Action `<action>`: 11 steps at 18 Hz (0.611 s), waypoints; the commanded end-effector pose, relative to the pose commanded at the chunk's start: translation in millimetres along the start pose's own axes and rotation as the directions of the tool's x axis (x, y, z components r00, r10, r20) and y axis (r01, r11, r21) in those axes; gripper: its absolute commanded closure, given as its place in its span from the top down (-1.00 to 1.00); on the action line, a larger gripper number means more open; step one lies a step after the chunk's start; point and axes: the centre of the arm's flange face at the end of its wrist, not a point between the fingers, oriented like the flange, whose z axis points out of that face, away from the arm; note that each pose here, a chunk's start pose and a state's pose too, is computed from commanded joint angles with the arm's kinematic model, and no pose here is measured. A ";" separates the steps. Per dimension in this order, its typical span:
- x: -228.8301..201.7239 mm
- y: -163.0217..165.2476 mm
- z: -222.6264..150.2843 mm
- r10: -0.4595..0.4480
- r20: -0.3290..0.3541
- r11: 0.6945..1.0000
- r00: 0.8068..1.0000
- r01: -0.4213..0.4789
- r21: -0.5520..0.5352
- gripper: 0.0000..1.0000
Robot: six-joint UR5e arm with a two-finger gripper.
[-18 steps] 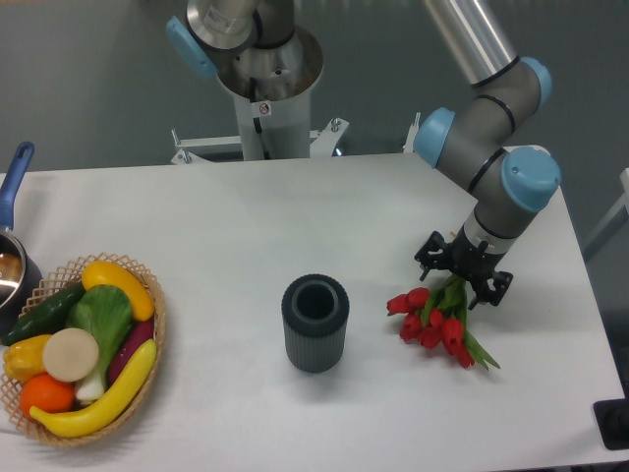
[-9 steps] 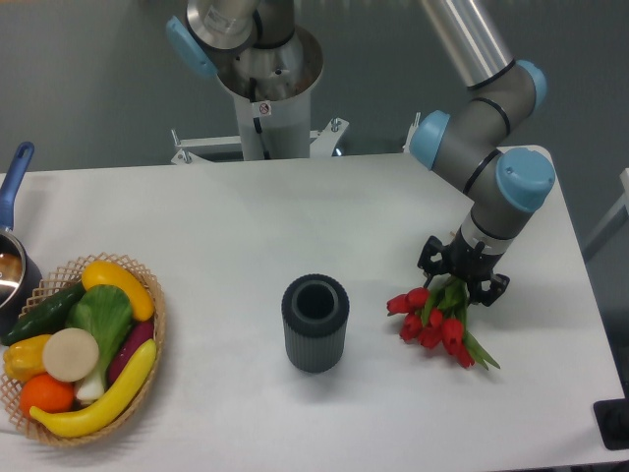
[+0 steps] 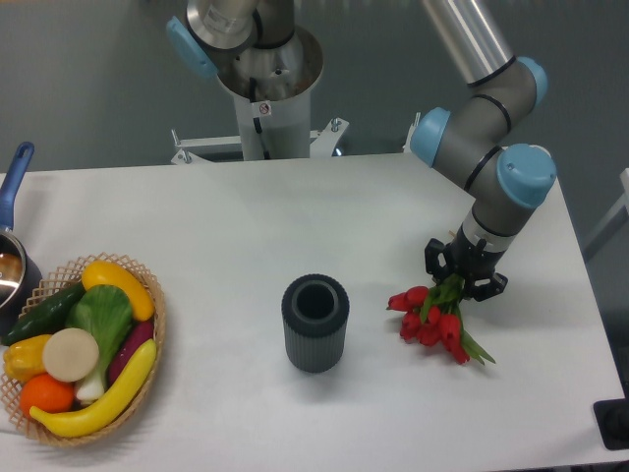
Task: Pick up the flowers from the table
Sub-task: 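Lower the gripper onto the tulip stems and close it, then lift the grasped tulip bunch up off the table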
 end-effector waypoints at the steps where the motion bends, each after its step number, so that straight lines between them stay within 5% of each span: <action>1: -1.2 0.4 -5.2 0.000 0.008 1.000 1.000 0.000 0.003 -0.33; 11: 13.5 -17.2 -98.4 0.030 0.154 0.998 0.988 -0.037 0.041 -0.33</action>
